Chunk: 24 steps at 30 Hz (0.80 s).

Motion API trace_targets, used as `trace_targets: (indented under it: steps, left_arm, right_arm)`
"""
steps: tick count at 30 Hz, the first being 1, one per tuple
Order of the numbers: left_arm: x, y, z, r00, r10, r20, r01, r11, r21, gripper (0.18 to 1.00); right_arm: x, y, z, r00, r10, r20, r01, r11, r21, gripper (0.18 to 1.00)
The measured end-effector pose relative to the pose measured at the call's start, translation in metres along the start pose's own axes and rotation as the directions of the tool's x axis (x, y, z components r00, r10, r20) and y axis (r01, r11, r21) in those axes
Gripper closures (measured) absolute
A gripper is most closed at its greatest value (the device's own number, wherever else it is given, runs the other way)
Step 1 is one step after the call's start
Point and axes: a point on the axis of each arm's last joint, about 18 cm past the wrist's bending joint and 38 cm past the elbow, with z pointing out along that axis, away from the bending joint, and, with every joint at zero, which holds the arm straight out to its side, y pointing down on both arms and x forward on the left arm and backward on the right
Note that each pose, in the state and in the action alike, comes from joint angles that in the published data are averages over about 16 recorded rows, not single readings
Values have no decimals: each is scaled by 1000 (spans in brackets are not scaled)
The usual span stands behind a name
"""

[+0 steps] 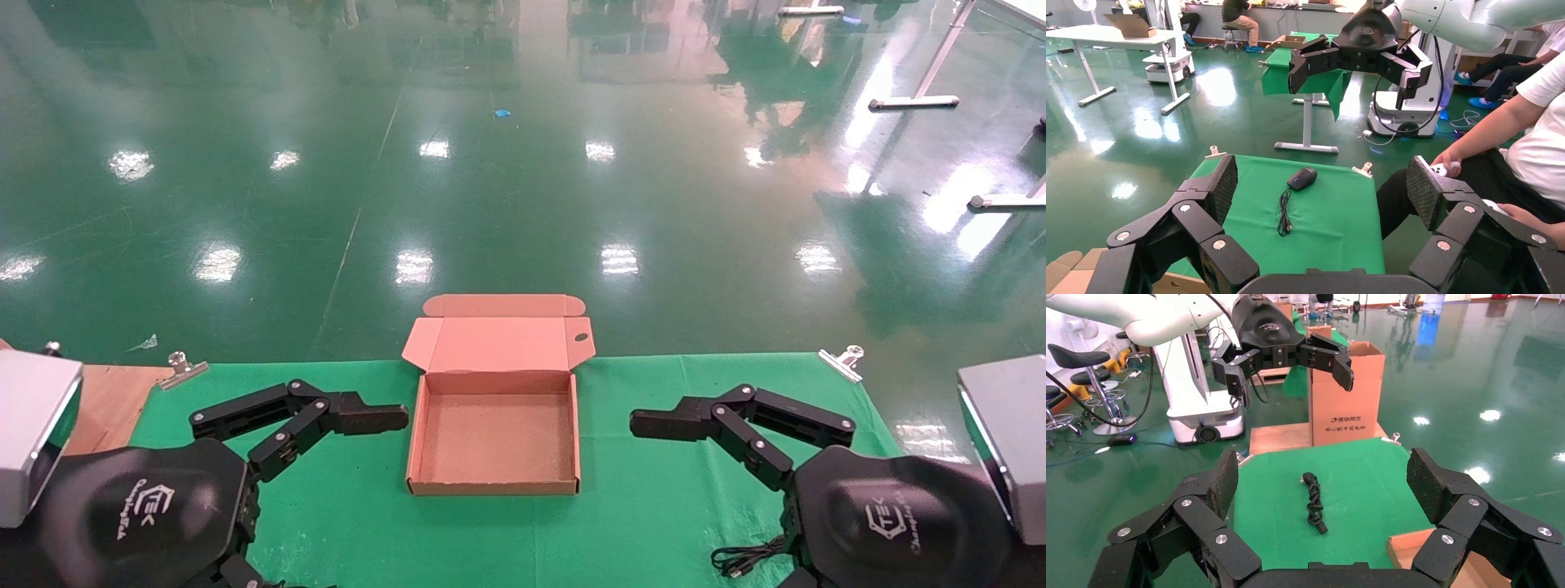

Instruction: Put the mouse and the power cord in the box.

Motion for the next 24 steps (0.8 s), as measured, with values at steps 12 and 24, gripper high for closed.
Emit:
trace_targets:
  steps: [12, 24]
  left_arm:
    - [0, 0, 0, 1000, 0, 0, 0, 1000, 0, 184]
    - [0, 4, 0, 1000, -1, 1, 1, 1000, -23, 184]
  right_arm:
    - [0, 0, 0, 1000, 0, 0, 0, 1000, 0, 178]
    - [0, 3, 1, 1000, -8, 1, 8, 1000, -17, 178]
